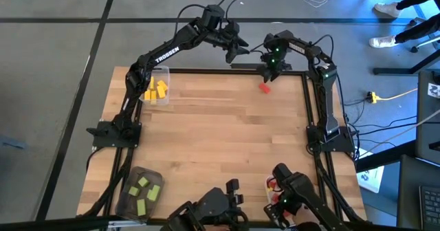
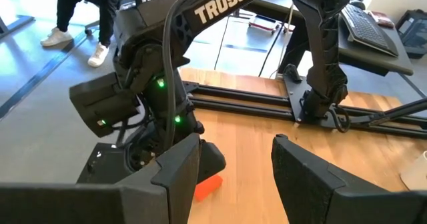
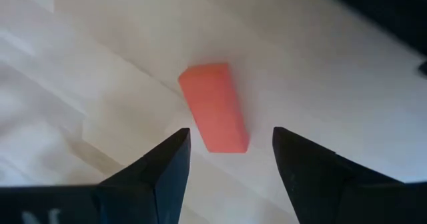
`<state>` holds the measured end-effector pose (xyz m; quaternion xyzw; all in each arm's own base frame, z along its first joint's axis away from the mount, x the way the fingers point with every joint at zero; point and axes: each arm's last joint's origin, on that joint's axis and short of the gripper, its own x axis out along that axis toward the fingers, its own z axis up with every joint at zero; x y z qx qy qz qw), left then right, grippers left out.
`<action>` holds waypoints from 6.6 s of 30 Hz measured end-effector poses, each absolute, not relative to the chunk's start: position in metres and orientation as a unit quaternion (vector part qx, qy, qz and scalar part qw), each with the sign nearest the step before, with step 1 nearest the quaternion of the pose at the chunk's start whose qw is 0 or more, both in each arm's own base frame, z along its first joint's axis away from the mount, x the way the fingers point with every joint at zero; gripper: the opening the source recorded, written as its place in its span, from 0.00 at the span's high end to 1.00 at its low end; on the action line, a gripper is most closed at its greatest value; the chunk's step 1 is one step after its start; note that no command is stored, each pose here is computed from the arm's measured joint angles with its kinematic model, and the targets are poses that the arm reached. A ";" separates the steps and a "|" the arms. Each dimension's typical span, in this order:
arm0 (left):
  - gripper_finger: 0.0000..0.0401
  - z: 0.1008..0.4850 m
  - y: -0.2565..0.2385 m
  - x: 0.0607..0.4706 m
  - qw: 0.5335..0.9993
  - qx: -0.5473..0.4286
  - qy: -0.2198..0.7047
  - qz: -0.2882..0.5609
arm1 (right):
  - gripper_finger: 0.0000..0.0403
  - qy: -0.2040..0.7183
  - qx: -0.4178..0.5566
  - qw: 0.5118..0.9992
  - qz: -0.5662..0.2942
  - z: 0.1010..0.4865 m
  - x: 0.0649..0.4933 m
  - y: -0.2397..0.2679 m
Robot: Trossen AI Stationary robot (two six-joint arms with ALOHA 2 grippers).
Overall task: Sort & place blocks by color
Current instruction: Put the orange block into the white bin
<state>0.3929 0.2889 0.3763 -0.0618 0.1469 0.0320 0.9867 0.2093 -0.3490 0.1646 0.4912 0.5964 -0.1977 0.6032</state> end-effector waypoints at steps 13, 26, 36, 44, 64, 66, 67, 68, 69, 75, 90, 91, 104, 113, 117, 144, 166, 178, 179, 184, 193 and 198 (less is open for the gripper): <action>0.56 0.376 0.289 0.393 0.987 -0.062 0.147 0.032 | 0.47 0.592 0.505 0.604 -0.170 0.143 0.206 -0.340; 0.56 0.376 0.289 0.393 0.987 -0.062 0.147 0.030 | 0.47 0.546 0.527 0.648 -0.073 0.131 0.212 -0.339; 0.56 0.376 0.289 0.393 0.986 -0.063 0.149 0.030 | 0.47 0.569 0.491 0.656 -0.065 0.151 0.218 -0.342; 0.56 0.374 0.284 0.380 0.978 -0.014 0.206 0.019 | 0.47 0.614 0.405 0.654 -0.179 0.205 0.210 -0.353; 0.56 0.350 0.261 0.405 0.925 0.248 0.288 -0.015 | 0.47 0.417 0.257 0.816 -0.308 0.409 0.145 -0.261; 0.56 0.341 0.258 0.421 0.925 0.264 0.271 -0.014 | 0.47 0.400 0.242 0.826 -0.314 0.422 0.139 -0.248; 0.56 0.335 0.256 0.428 0.926 0.268 0.267 -0.017 | 0.47 0.391 0.239 0.830 -0.319 0.428 0.135 -0.242; 0.56 0.331 0.254 0.435 0.926 0.278 0.256 -0.017 | 0.47 0.382 0.238 0.833 -0.323 0.433 0.132 -0.236; 0.56 0.327 0.252 0.441 0.924 0.288 0.249 -0.020 | 0.47 0.374 0.234 0.836 -0.327 0.438 0.129 -0.230; 0.56 0.299 0.247 0.465 0.920 0.301 0.252 -0.018 | 0.47 0.341 0.220 0.848 -0.340 0.458 0.116 -0.204; 0.56 0.244 0.250 0.485 0.927 0.249 0.275 -0.049 | 0.47 0.324 0.247 0.851 -0.331 0.461 0.113 -0.197; 0.56 0.238 0.251 0.487 0.927 0.246 0.279 -0.047 | 0.47 0.325 0.247 0.851 -0.331 0.461 0.113 -0.196; 0.56 0.232 0.246 0.509 0.947 0.248 0.205 0.002 | 0.47 0.322 0.260 0.847 -0.334 0.461 0.113 -0.196; 0.56 0.232 0.253 0.505 0.959 0.186 0.212 0.020 | 0.47 0.326 0.276 0.840 -0.336 0.459 0.112 -0.195; 0.57 0.245 0.257 0.496 0.970 0.125 0.206 0.011 | 0.47 0.330 0.284 0.840 -0.325 0.455 0.114 -0.196; 0.58 0.428 0.250 0.361 0.971 0.108 0.190 0.101 | 0.47 0.513 0.315 0.714 -0.357 0.313 0.239 -0.255; 0.58 0.432 0.247 0.355 0.968 0.102 0.200 0.113 | 0.47 0.664 0.319 0.627 -0.253 0.181 0.280 -0.289; 0.58 0.432 0.247 0.355 0.968 0.102 0.200 0.113 | 0.47 0.699 0.318 0.595 -0.239 0.144 0.289 -0.288; 0.58 0.432 0.247 0.355 0.968 0.102 0.200 0.113 | 0.47 0.702 0.313 0.592 -0.242 0.143 0.288 -0.288; 0.58 0.432 0.247 0.355 0.968 0.102 0.200 0.113 | 0.47 0.701 0.309 0.594 -0.245 0.145 0.288 -0.289; 0.58 0.432 0.247 0.355 0.968 0.102 0.200 0.113 | 0.47 0.691 0.298 0.607 -0.255 0.145 0.291 -0.292; 0.58 0.432 0.247 0.355 0.968 0.102 0.200 0.113 | 0.54 0.699 0.281 0.600 -0.271 0.143 0.290 -0.293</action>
